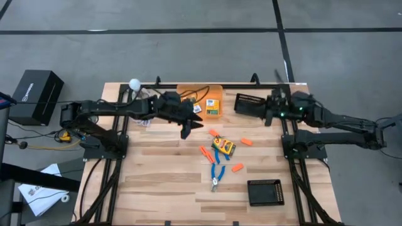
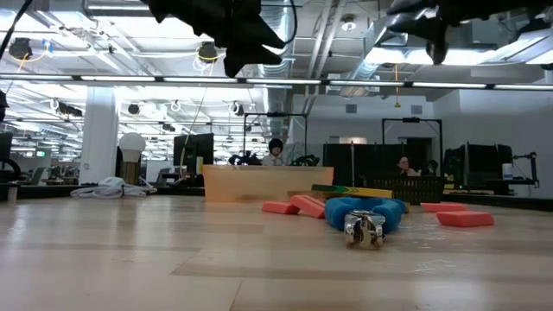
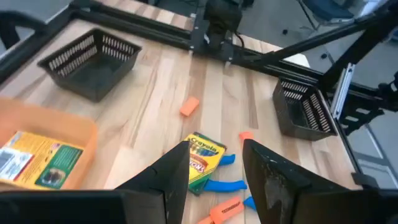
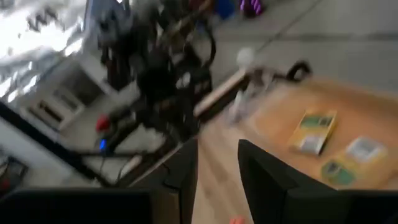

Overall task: Pick & Place School Supplies
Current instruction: Put the yellow crayon box into the orange bin

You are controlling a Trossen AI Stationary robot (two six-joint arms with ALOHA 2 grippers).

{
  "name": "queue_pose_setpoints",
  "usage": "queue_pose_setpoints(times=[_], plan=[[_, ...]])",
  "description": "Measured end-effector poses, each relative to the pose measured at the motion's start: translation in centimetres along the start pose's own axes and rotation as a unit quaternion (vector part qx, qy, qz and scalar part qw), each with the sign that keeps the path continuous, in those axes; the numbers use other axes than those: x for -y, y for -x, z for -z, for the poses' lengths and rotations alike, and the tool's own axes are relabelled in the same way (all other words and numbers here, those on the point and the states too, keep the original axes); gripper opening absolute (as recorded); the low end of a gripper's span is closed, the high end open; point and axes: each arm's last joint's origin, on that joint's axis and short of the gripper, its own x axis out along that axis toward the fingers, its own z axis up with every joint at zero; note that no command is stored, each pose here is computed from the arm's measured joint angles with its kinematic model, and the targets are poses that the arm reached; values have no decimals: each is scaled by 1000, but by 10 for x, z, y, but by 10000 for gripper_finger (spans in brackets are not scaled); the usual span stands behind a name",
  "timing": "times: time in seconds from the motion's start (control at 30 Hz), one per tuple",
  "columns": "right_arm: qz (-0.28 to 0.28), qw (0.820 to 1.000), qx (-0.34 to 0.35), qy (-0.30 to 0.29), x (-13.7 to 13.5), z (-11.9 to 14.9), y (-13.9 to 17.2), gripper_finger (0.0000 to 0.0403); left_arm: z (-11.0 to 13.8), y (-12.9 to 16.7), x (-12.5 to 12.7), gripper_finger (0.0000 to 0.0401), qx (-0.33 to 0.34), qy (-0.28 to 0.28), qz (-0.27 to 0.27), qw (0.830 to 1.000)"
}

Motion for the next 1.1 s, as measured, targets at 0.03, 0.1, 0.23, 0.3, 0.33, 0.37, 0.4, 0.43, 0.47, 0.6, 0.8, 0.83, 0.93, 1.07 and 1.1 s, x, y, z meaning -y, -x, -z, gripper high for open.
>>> queue_pose_setpoints(times=[0.03, 0.1, 0.23, 0.3, 0.33, 0.37, 0.4, 0.43, 0.47, 0.6, 0.8, 0.83, 0.93, 1.07, 1.1], plan=[[3, 1000, -23, -2, -1, 4, -5, 107, 1, -3, 2, 145, -4, -2, -2, 1000], [18, 997, -70, -1, 1, 16, -13, 107, 10, -7, 4, 145, -35, -4, -8, 999], [18, 995, -95, 3, -1, 23, -25, 107, 24, -25, 8, 145, -74, -49, -34, 995], [24, 994, -109, 2, 0, 27, -31, 107, 32, -37, 11, 146, -90, -90, -51, 991], [27, 993, -112, 0, 1, 28, -33, 107, 39, -43, 13, 147, -107, -113, -54, 986], [26, 994, -110, -2, 1, 28, -35, 107, 44, -50, 15, 149, -119, -143, -56, 981], [22, 994, -106, -6, 0, 28, -36, 107, 50, -55, 19, 151, -131, -175, -55, 974], [21, 994, -104, -10, 0, 27, -36, 107, 54, -60, 23, 154, -137, -208, -54, 967], [20, 994, -103, -11, 0, 27, -36, 107, 59, -64, 28, 156, -146, -241, -54, 958], [17, 995, -97, -22, -1, 25, -34, 107, 73, -79, 48, 166, -165, -352, -67, 919], [10, 996, -87, -28, -3, 23, -31, 107, 81, -95, 63, 178, -148, -406, -84, 898], [8, 996, -84, -28, -3, 22, -31, 107, 83, -98, 64, 180, -147, -409, -88, 896], [2, 997, -76, -28, -4, 21, -32, 107, 88, -106, 62, 185, -147, -414, -97, 893], [0, 997, -74, -28, -5, 20, -32, 107, 101, -116, 59, 186, -170, -425, -95, 884], [0, 997, -74, -28, -5, 20, -32, 107, 103, -118, 59, 186, -173, -434, -94, 879]])
